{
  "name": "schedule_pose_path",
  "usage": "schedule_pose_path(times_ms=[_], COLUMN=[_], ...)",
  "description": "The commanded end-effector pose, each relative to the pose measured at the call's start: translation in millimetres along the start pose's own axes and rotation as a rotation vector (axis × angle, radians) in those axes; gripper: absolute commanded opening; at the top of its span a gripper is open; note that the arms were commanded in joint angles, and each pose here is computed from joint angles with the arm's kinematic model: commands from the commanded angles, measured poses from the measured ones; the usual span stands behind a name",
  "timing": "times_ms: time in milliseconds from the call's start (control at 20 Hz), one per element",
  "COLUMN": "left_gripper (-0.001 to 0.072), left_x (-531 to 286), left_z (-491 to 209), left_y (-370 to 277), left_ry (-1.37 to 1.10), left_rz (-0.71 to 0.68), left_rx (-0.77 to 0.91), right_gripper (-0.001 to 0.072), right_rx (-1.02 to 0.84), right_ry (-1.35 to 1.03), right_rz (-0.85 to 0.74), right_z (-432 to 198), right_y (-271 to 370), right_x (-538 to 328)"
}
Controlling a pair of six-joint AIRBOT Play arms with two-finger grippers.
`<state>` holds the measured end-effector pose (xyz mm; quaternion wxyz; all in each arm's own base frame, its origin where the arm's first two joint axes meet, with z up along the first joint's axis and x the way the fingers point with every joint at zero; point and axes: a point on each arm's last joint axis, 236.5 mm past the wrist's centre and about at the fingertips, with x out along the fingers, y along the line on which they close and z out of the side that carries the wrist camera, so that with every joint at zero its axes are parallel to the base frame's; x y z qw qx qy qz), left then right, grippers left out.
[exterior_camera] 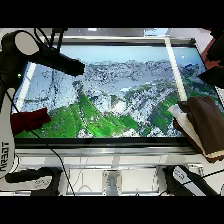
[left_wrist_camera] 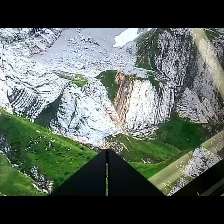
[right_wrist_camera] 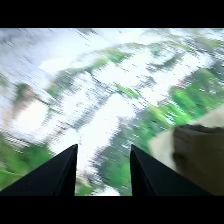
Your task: Fold the shirts.
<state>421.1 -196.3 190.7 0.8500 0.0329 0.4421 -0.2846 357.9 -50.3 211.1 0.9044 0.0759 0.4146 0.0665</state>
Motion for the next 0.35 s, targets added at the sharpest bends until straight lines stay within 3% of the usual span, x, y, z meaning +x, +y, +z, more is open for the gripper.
schedule_pose_path(times_ms=[0,300], left_gripper=[0.0009,0.001], left_x=[0.1,0.2], left_z=[3.1,-0.9], left_y=[-1.9,-2.6], left_ry=[-0.013,0.004], left_rz=[-0.008,-0.011], left_rx=[-0.003,-0.003], right_gripper=[0.0372,0.0372], right_rx=[-0.187,-0.184], right_ry=[0.095,0.095], right_rz=[-0.248,-0.249], right_z=[-10.7,-10.7], right_y=[-31.4,-32.3], right_x=[4.6,4.3])
